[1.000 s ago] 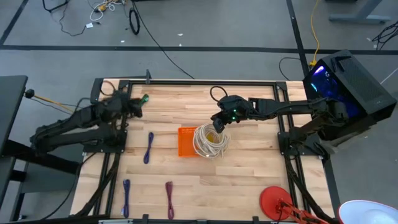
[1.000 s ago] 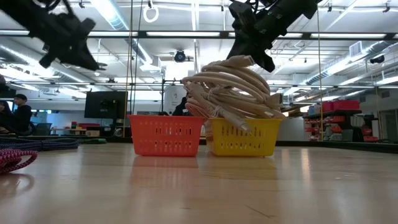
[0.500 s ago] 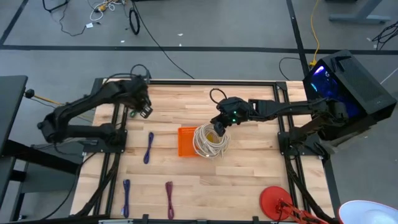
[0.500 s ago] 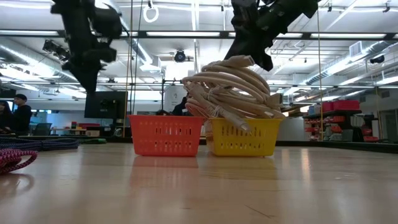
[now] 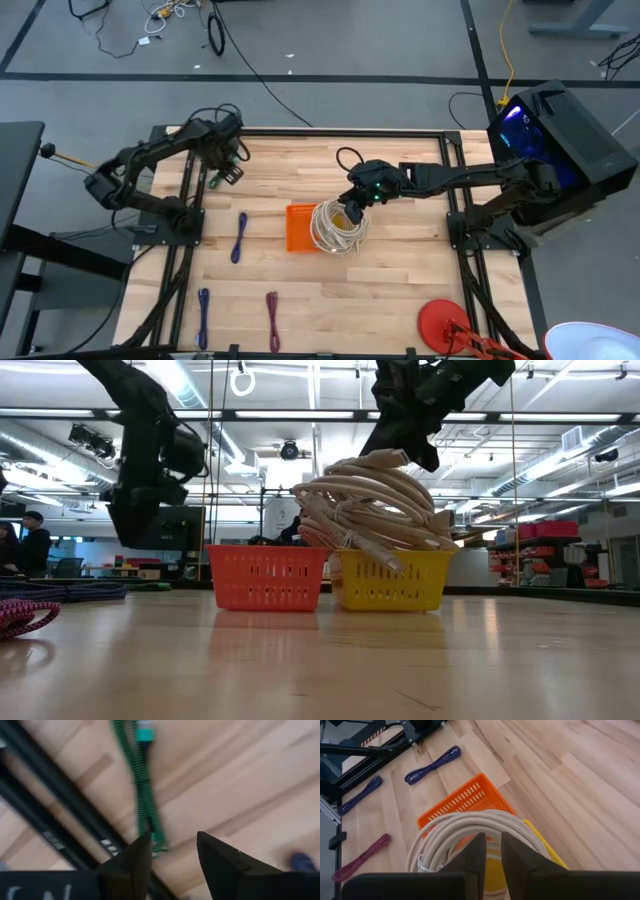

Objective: Pick & Place USB Port
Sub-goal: Put the green charger cable into the orange bin

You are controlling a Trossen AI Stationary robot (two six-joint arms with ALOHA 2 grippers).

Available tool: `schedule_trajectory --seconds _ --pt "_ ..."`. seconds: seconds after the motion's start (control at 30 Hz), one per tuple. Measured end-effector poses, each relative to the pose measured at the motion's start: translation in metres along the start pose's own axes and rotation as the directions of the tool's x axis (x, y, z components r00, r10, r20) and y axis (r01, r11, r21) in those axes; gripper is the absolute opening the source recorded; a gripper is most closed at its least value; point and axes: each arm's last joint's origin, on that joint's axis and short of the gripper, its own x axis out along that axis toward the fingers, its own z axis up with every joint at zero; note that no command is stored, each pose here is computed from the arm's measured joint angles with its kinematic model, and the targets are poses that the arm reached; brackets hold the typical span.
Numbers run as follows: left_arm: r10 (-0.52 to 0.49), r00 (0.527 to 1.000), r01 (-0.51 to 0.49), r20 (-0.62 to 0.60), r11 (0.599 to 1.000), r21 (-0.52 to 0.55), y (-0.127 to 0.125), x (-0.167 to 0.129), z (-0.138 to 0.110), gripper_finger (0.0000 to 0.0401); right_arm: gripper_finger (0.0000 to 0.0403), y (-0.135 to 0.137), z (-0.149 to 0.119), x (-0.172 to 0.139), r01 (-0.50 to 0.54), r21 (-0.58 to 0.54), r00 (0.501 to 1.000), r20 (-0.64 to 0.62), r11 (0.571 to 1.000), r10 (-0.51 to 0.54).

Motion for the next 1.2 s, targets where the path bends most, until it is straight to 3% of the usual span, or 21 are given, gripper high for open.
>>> schedule_trajectory --seconds 0.37,0.6,1.03,1.2 --pt "-0.049 0.999 0.048 -0.014 0.997 -0.067 0.014 0.022 0.015 0.0168 0.0061 0.006 -0.003 0.0 -0.019 0.016 1.0 -0.003 1.0 0.019" --pt "-0.01 0.996 0.005 -0.091 0.999 -0.051 0.014 0.044 0.024 0.0168 0.0061 0.014 -0.005 -0.006 -0.047 0.017 0.999 0.003 0.999 0.047" --pt "0.042 0.991 -0.05 -0.126 0.997 -0.056 0.012 0.059 0.03 0.0166 0.0061 0.032 -0.004 -0.045 -0.107 -0.002 0.989 0.105 0.994 0.107" --pt "0.035 0.988 -0.041 -0.148 0.999 -0.033 0.011 0.059 0.028 0.0146 0.0061 0.037 -0.003 -0.062 -0.108 -0.012 0.98 0.165 0.994 0.109"
